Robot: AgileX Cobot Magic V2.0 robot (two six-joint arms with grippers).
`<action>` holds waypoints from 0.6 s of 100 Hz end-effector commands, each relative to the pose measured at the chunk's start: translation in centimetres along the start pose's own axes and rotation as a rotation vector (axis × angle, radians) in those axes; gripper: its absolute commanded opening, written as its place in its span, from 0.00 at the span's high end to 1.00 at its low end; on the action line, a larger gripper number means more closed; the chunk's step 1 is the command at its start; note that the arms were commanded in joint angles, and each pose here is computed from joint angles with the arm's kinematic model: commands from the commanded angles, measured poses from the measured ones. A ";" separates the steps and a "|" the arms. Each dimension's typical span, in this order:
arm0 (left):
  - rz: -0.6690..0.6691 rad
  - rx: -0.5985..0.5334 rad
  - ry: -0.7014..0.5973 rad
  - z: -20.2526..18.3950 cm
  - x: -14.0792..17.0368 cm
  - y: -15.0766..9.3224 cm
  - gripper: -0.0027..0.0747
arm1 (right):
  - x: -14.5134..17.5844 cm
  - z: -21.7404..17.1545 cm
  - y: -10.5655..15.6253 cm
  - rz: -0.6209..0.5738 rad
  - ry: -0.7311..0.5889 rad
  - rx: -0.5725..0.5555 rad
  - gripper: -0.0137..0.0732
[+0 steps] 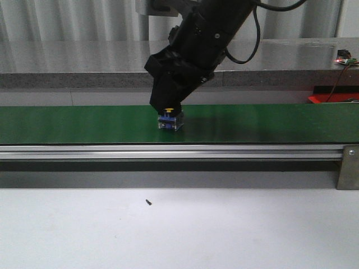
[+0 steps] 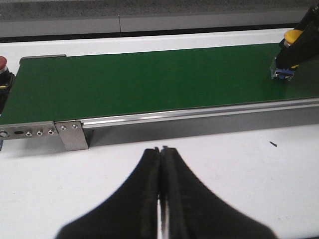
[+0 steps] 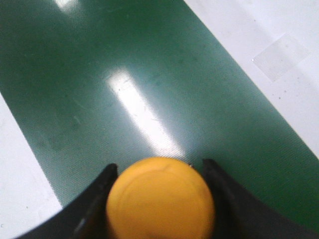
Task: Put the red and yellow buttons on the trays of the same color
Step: 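Close the right gripper on the yellow button, then carry the yellow button with the right gripper and release it in the yellow tray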
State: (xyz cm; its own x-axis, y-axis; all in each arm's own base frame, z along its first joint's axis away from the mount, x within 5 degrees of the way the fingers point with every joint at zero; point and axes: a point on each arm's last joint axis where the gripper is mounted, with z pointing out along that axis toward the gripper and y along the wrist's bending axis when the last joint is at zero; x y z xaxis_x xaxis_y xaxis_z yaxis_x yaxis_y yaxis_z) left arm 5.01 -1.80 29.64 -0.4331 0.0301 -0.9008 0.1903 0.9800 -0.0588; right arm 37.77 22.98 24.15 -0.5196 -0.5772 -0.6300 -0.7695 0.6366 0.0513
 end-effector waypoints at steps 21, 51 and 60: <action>-0.012 0.006 -0.084 -0.3 -1.3 -0.1 0.99 | -2.4 -3.3 0.3 -0.001 -0.124 0.024 0.73; -0.012 0.006 -0.084 -0.3 -1.3 -0.1 0.99 | -0.6 -5.8 -0.5 0.056 -0.092 0.029 0.73; -0.012 0.006 -0.084 -0.3 -1.3 -0.1 0.99 | 0.5 -6.9 -1.3 0.086 -0.096 0.058 0.73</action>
State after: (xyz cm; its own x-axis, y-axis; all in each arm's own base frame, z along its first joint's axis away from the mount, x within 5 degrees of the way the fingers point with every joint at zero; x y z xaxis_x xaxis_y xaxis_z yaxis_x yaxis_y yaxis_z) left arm 5.02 -1.80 29.59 -0.4346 0.0301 -0.9001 0.1902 0.9800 -0.0591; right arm 36.45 20.03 25.26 -0.5740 -0.5542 -0.6028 -0.7366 0.6710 0.0845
